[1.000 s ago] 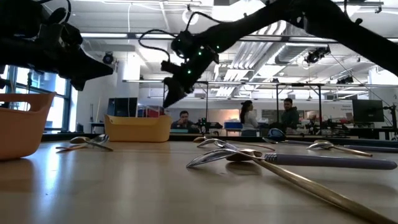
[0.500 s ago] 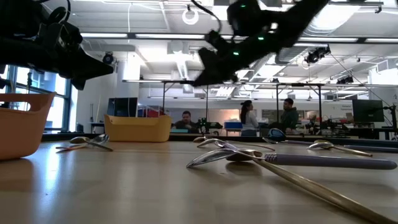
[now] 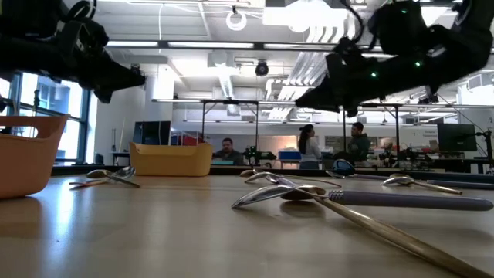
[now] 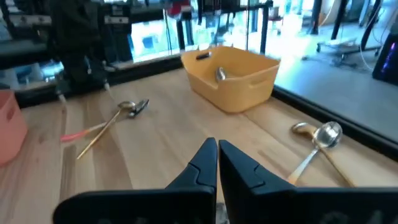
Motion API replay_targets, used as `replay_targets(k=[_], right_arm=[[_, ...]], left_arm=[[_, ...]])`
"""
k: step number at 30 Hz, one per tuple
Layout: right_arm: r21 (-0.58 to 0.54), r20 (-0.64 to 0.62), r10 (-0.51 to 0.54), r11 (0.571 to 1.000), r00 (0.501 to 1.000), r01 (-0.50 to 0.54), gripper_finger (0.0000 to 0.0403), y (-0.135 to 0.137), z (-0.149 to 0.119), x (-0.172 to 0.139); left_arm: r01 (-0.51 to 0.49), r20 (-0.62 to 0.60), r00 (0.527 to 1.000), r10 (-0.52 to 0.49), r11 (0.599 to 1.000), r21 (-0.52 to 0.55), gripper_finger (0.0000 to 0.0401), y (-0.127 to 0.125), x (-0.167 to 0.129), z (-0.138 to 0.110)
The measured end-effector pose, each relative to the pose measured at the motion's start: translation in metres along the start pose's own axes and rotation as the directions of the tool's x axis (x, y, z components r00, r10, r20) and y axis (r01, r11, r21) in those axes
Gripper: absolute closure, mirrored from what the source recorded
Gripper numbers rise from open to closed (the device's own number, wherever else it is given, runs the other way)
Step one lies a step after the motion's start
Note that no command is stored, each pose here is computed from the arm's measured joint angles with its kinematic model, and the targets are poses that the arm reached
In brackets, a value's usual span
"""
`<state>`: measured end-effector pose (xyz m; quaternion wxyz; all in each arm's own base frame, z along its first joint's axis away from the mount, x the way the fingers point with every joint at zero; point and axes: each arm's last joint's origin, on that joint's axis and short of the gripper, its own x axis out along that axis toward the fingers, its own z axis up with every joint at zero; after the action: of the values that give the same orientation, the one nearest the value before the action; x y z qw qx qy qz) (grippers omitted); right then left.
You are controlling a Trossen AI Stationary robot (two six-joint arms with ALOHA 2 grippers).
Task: Sort silverware by color (type)
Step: Put the middle left gold spoon into the orange bin
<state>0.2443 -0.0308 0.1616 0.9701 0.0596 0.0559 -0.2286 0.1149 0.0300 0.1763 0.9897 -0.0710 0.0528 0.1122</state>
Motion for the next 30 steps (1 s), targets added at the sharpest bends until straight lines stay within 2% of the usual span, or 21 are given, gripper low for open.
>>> replay_targets(k=[3, 9, 11, 14, 18, 23, 26, 30], right_arm=[[0.003, 0.05, 0.009, 1.0, 0.999, -0.009, 0.0403, -0.007, -0.002, -0.006], [0.0, 0.025, 0.02, 1.0, 0.999, -0.02, 0.0403, -0.021, -0.004, -0.003], [-0.009, 0.025, 0.065, 0.998, 0.998, -0.065, 0.0403, -0.025, -0.003, -0.002], [-0.043, 0.044, 0.117, 0.992, 0.992, -0.115, 0.0403, -0.026, 0.0, -0.001], [-0.095, 0.026, 0.107, 0.99, 0.994, -0.104, 0.0403, -0.028, -0.002, -0.001], [-0.162, 0.058, 0.16, 0.975, 0.985, -0.149, 0.0403, -0.033, 0.005, -0.001], [-0.161, 0.112, 0.174, 0.975, 0.978, -0.155, 0.0403, -0.036, 0.02, -0.001], [-0.145, 0.139, 0.213, 0.97, 0.967, -0.193, 0.0403, -0.034, 0.032, -0.002]], left_arm=[[-0.004, -0.04, 0.999, 0.005, 1.0, 0.003, 0.0396, -0.001, 0.006, 0.007], [0.008, -0.152, 0.988, -0.001, 0.999, 0.043, 0.0396, -0.001, 0.024, 0.014], [0.013, -0.184, 0.983, -0.002, 0.998, 0.06, 0.0396, -0.001, 0.031, 0.017], [0.071, -0.238, 0.97, -0.055, 0.996, 0.059, 0.0396, -0.003, 0.044, 0.023], [0.149, -0.334, 0.935, -0.123, 0.987, 0.053, 0.0396, -0.008, 0.059, 0.034], [0.214, -0.499, 0.855, -0.14, 0.972, 0.095, 0.0396, -0.018, 0.071, 0.049], [0.248, -0.599, 0.788, -0.143, 0.964, 0.095, 0.0396, -0.024, 0.074, 0.055], [0.25, -0.733, 0.668, -0.124, 0.966, 0.064, 0.0394, -0.027, 0.077, 0.055]])
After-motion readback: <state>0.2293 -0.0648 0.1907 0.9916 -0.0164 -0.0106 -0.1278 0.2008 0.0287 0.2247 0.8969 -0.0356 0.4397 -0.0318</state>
